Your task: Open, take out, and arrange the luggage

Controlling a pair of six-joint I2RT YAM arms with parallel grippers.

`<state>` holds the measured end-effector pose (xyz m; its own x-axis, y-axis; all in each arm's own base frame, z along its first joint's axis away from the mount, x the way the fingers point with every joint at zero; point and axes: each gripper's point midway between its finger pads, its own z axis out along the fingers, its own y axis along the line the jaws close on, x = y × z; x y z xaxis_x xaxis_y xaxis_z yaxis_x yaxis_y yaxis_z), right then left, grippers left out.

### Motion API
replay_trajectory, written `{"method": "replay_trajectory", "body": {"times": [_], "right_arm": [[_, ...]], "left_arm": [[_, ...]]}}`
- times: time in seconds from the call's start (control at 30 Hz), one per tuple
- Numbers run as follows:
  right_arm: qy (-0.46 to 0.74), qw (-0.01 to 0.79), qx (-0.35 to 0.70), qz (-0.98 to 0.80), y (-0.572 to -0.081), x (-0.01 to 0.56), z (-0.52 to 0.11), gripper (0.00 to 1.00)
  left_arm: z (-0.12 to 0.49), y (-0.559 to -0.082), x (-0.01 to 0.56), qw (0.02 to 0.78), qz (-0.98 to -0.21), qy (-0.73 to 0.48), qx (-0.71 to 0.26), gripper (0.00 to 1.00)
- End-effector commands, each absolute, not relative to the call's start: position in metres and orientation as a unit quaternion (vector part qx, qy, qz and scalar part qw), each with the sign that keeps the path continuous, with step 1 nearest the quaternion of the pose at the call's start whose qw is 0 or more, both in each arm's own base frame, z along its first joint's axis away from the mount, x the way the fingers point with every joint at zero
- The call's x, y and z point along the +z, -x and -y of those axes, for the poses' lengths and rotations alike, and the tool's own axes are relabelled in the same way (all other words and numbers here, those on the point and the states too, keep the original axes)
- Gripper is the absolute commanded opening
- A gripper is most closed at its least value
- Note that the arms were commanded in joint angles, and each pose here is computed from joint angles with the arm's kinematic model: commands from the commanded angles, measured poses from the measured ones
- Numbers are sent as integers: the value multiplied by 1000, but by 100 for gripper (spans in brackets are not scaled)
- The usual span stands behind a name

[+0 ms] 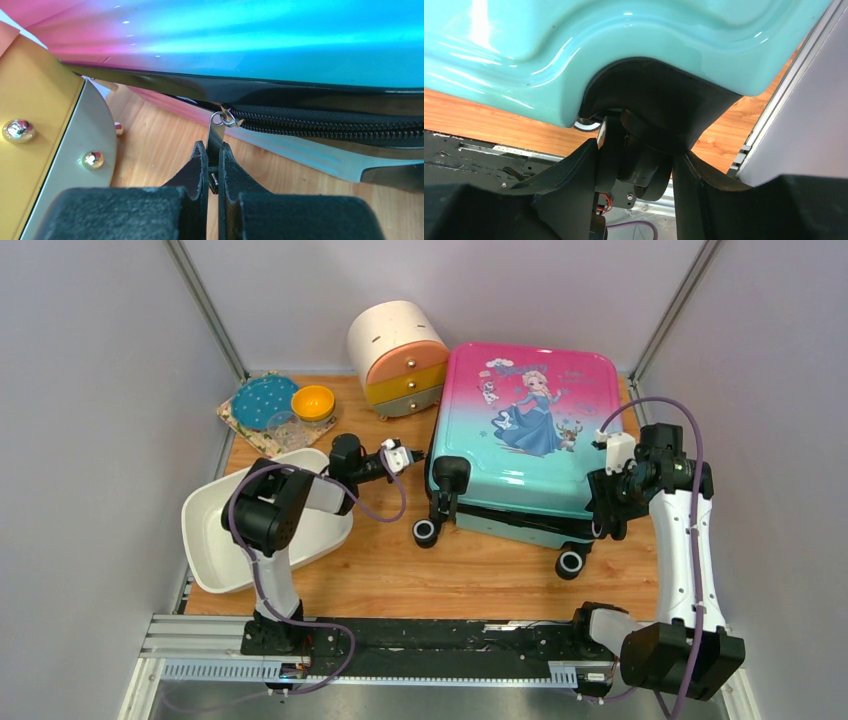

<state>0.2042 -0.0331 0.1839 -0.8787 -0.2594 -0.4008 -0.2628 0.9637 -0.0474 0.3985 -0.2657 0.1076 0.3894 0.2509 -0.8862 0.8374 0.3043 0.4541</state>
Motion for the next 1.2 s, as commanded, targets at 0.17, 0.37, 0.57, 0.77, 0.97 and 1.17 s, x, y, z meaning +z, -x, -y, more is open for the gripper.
{"method": "replay_trajectory", "body": {"times": [0.17,0.37,0.57,0.77,0.97,1.17], "right_arm": [[215,62,37,-974,-101,178,25,0],[199,82,77,-974,-98,176,7,27],[195,182,88,-960,-125,221,-6,78],[190,288,121,-931,-157,283,-26,84],[137,416,121,-891,-206,349,-28,83],[13,430,53,-901,-279,344,54,75]], "left_arm": [[290,-425,164,695,-480,-490,-215,0],[336,-409,167,681,-469,-502,-254,18],[318,-420,170,666,-532,-466,-236,57],[265,-400,165,629,-591,-454,-220,68],[237,-364,167,579,-647,-439,-231,69],[235,-394,186,540,-726,-358,-231,64]]}}
